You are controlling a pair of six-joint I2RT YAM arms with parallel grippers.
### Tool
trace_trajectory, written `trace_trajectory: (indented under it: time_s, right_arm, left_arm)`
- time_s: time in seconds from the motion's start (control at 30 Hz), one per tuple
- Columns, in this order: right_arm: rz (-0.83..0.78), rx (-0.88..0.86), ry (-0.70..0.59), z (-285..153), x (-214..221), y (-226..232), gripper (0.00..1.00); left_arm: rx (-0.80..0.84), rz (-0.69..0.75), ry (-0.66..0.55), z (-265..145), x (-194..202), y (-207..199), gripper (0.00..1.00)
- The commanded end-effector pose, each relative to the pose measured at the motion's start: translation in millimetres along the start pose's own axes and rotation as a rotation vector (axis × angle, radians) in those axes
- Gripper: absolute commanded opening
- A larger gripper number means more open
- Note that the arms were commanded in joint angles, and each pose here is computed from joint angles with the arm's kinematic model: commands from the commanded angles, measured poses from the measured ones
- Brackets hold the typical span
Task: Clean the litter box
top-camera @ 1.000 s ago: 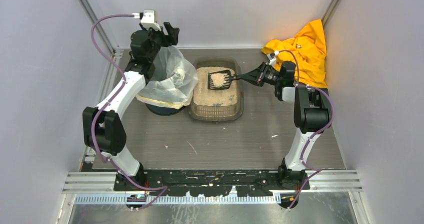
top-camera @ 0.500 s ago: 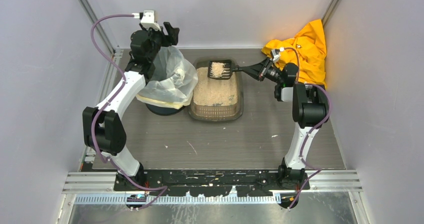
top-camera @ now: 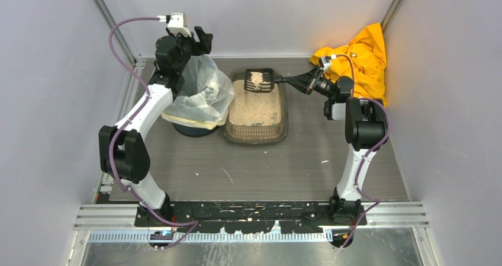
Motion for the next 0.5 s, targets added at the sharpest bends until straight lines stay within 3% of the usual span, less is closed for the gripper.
trace_trajectory:
  time_s: [0.0, 0.1, 0.13, 0.2, 0.3, 0.4, 0.47]
  right_arm:
    - [-0.086, -0.061, 0.106, 16.0, 8.0, 23.6, 0.01]
    - [-0.055, -0.020, -0.111, -10.4, -18.5, 13.6, 0.01]
    - [-0.053, -0.032, -0.104, -6.2, -14.3, 15.6, 0.01]
    - [-0.053, -0.046, 0.039, 15.2, 8.0, 20.6, 0.01]
    - [-0.045, 0.043, -0.072, 4.1, -1.1, 5.1, 0.01]
    - [-0.085, 0.052, 0.062, 14.5, 11.6, 8.3, 0.01]
    - [-0.084, 0.115, -0.027, -5.2, -4.7, -0.9, 0.01]
  left_arm:
    - [0.013, 0.008, -0.108, 6.2, -32.0, -3.4, 0.73]
    - [0.027, 0.005, -0.112, 7.5, -34.0, -5.7, 0.72]
    - [0.028, 0.002, -0.110, 7.4, -33.6, -6.2, 0.73]
    - [0.018, -0.006, -0.107, 9.7, -29.9, -4.8, 0.73]
    - [0.029, -0.022, -0.117, 12.8, -31.1, -6.7, 0.72]
    - [0.023, -0.026, -0.117, 14.5, -30.7, -5.8, 0.72]
    - [0.016, -0.015, -0.118, 15.4, -30.7, -4.3, 0.72]
Point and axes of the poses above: each gripper's point midway between its finger pads, its own z axis out along the fingers, its own y axis along the line the jaws close on, x = y × z, the point moved 4 cm from there along -z, back along the fingers, and after that the axes turned 7 degrees about z, right-handed, at the moved point
